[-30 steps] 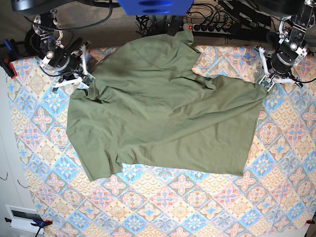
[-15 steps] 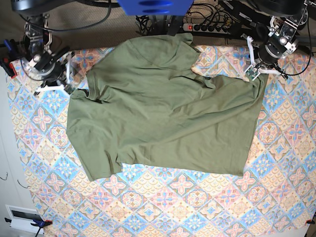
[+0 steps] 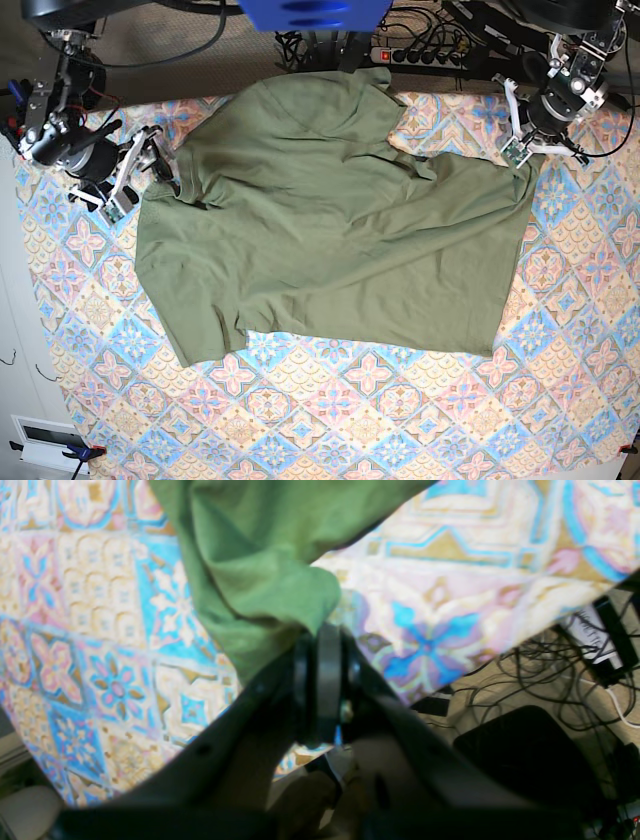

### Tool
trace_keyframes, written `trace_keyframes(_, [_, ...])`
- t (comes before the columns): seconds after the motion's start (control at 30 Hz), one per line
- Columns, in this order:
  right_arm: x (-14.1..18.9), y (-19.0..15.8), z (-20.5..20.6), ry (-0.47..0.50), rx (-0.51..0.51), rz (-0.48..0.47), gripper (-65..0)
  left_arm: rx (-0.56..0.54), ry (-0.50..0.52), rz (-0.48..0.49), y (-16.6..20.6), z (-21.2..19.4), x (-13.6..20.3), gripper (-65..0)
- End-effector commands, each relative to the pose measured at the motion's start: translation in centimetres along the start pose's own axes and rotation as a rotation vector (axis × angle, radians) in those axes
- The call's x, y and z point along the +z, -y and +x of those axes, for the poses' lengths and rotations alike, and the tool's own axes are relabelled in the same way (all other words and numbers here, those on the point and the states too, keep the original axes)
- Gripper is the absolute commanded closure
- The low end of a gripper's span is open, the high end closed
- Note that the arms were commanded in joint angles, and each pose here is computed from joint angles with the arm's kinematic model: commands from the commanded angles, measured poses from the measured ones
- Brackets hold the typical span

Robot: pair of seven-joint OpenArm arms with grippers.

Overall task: Layout the t-shirt on the table in an organized manner, then fold the t-shirt properly
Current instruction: 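Pull the grasped corner outward with the right gripper to flatten the shirt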

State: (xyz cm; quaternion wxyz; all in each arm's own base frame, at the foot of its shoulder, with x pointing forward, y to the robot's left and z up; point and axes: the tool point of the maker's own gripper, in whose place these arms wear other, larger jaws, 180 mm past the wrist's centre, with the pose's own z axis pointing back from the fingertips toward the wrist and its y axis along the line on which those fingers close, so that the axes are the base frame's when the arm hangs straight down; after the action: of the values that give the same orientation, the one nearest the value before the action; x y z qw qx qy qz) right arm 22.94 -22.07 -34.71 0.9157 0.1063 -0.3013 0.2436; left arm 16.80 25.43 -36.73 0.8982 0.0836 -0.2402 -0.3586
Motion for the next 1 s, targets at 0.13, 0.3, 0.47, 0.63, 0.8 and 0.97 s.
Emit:
trace_keyframes(0.13, [-0.4,0.4,-1.2,-0.009,-0.077,0.032,-36.5,-0.016,0.018,0.022,-0.8,0.6,0.3,0.0])
trace_keyframes(0.3, [-1.6,-0.6,-2.5,-0.019,-0.146,0.076,-36.5,-0.016,0.018,0.022,-0.8,0.6,0.3,0.0])
trace_keyframes(0.47, [-3.0,-2.4,-3.1,-0.034,-0.171,0.132,-36.5,-0.016,0.018,0.022,-0.8,0.6,0.3,0.0])
trace_keyframes(0.63, [-4.1,-3.7,-4.2,-0.071,-0.191,0.18,-36.5,-0.015,0.018,0.024,-0.9,0.6,0.4,0.0])
trace_keyframes(0.8, [-4.5,-3.8,-5.2,-0.094,-0.215,0.192,-36.0,-0.015,0.018,0.024,-0.9,0.6,0.4,0.0])
trace_keyframes(0.97, [-4.3,-3.2,-5.1,-0.088,-0.224,0.174,-12.2,-0.015,0.018,0.024,-0.9,0.6,0.4,0.0])
